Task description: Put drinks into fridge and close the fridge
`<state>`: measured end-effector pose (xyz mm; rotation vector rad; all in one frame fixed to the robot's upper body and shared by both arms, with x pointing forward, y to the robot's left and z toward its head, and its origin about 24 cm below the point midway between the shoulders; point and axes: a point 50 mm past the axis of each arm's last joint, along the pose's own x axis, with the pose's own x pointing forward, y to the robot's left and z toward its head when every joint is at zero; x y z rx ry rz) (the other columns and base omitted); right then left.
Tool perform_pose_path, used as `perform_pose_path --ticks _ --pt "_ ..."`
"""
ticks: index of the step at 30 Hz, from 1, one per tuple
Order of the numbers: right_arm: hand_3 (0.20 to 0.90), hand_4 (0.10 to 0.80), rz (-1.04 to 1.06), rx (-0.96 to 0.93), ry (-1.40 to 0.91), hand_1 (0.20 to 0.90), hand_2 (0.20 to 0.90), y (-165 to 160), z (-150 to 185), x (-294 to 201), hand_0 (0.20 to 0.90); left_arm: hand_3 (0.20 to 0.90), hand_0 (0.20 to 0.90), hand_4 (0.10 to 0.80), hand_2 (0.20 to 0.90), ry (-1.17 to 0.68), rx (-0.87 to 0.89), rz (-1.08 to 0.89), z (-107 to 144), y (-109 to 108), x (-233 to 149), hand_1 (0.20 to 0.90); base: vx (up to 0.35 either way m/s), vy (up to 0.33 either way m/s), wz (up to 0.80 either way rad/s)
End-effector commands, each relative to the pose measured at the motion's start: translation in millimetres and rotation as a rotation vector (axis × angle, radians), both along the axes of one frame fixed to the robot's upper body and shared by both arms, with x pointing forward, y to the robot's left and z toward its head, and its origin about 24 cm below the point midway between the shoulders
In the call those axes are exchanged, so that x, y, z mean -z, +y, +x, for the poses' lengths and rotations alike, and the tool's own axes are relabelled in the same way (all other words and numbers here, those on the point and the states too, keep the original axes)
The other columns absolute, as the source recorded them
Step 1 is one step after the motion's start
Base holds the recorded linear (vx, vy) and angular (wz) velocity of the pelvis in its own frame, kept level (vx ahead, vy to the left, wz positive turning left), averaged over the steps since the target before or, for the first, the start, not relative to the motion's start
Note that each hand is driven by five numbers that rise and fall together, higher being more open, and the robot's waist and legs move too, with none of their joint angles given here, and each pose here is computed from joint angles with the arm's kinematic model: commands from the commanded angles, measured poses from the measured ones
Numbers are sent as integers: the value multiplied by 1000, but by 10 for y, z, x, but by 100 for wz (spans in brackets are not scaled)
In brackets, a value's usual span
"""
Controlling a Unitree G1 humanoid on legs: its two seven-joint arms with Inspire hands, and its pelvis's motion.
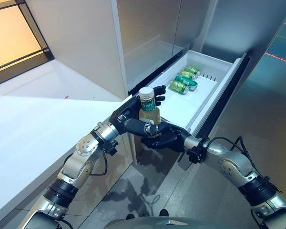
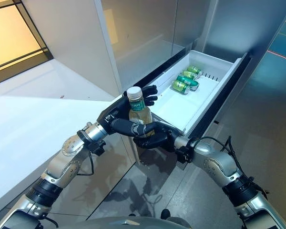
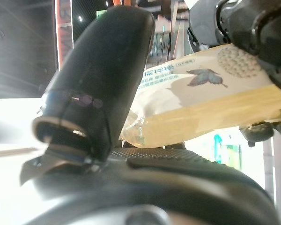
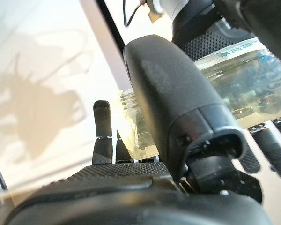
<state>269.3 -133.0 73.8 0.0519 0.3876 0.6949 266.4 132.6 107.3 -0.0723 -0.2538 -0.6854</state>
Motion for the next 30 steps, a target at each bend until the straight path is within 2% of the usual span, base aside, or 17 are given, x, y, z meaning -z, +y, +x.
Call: perform_pose_path --ticks 1,7,13,19,24,30 --pt "200 100 259 53 -539 300 300 101 383 -1246 300 900 900 800 900 -171 -74 -146 39 -55 -285 900 0 0 0" --pt "200 100 131 255 -634 300 300 -191 556 -1418 300 900 900 800 900 -39 -189 -135 54 45 -7 900 9 -12 3" --pt "200 100 55 411 -632 300 300 -529 707 -1505 300 900 900 800 900 160 -157 -83 8 53 343 900 26 -8 9" --pt "200 100 -71 624 -571 300 300 -1128 910 -1549 300 900 900 800 900 387 -77 11 -201 22 782 900 50 -6 21" --pt "200 100 -179 733 -525 300 300 -1492 961 -1505 300 900 900 800 900 537 -17 118 -370 51 1048 900 41 -12 26" --pt "200 100 -366 881 -453 300 300 -1930 944 -1481 300 900 900 800 900 743 -62 291 -600 331 1470 900 9 -10 28"
